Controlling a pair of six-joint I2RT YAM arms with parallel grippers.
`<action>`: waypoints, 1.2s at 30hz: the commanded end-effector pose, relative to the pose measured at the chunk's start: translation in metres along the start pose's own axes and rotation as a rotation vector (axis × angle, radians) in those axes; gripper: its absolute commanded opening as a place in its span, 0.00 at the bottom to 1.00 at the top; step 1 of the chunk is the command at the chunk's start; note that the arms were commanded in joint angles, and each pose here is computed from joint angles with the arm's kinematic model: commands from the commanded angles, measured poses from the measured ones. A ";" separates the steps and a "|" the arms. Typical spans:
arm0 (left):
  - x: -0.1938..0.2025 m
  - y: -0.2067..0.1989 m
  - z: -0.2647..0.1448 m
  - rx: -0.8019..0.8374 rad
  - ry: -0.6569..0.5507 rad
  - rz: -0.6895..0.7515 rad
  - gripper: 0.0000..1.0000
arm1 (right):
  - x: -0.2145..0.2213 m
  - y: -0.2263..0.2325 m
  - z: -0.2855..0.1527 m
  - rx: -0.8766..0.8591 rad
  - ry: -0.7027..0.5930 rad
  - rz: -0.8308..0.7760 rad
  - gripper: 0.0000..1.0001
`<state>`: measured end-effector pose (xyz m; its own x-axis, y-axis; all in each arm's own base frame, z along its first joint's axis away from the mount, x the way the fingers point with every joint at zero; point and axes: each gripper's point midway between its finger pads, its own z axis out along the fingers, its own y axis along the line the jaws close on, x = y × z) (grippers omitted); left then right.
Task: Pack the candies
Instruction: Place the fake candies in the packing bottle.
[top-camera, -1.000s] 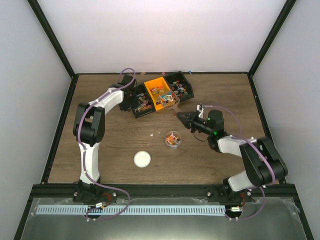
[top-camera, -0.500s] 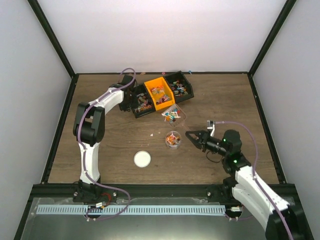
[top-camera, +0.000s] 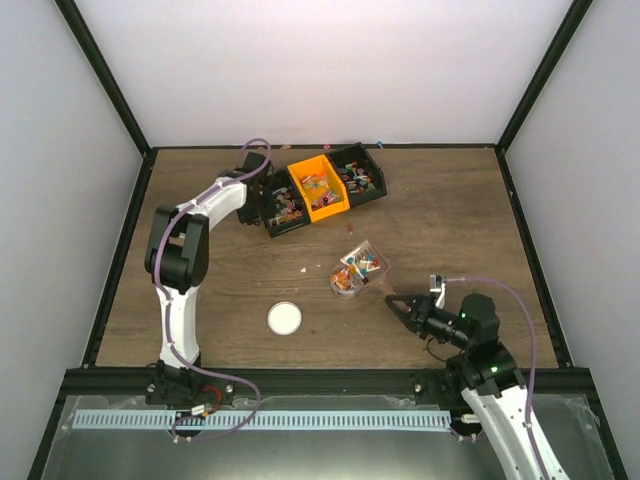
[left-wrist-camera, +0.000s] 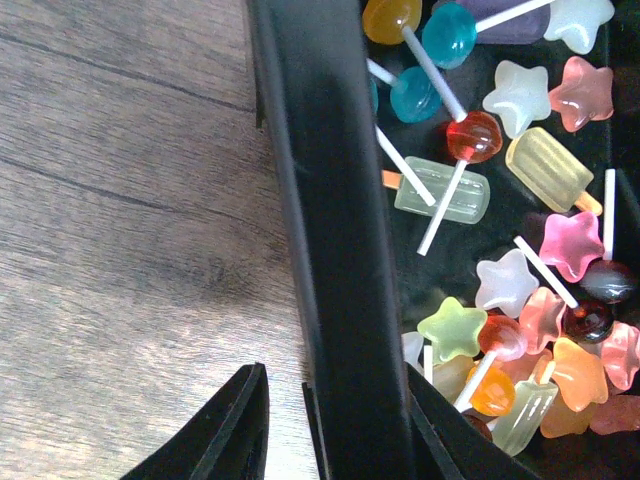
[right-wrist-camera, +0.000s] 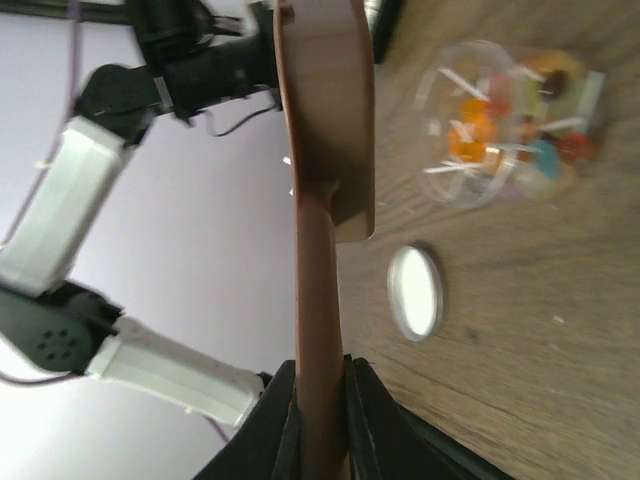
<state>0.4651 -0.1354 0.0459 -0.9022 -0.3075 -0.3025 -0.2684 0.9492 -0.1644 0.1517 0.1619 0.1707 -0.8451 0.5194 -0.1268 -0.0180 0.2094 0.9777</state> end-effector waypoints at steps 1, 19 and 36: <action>0.004 0.000 -0.008 0.017 0.002 0.003 0.34 | 0.000 -0.012 -0.011 0.143 -0.020 -0.019 0.01; 0.012 0.002 -0.001 0.023 0.019 0.005 0.34 | -0.001 -0.022 -0.020 0.344 0.037 -0.184 0.01; 0.012 0.000 0.003 0.032 0.025 0.003 0.34 | -0.016 -0.012 -0.023 0.476 0.073 -0.298 0.01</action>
<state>0.4559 -0.1397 0.0334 -0.9120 -0.3075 -0.2715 -0.2626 0.9462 -0.1892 0.1517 0.1378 0.1495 -0.8898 0.3376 -0.3071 -0.0029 0.6686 0.7436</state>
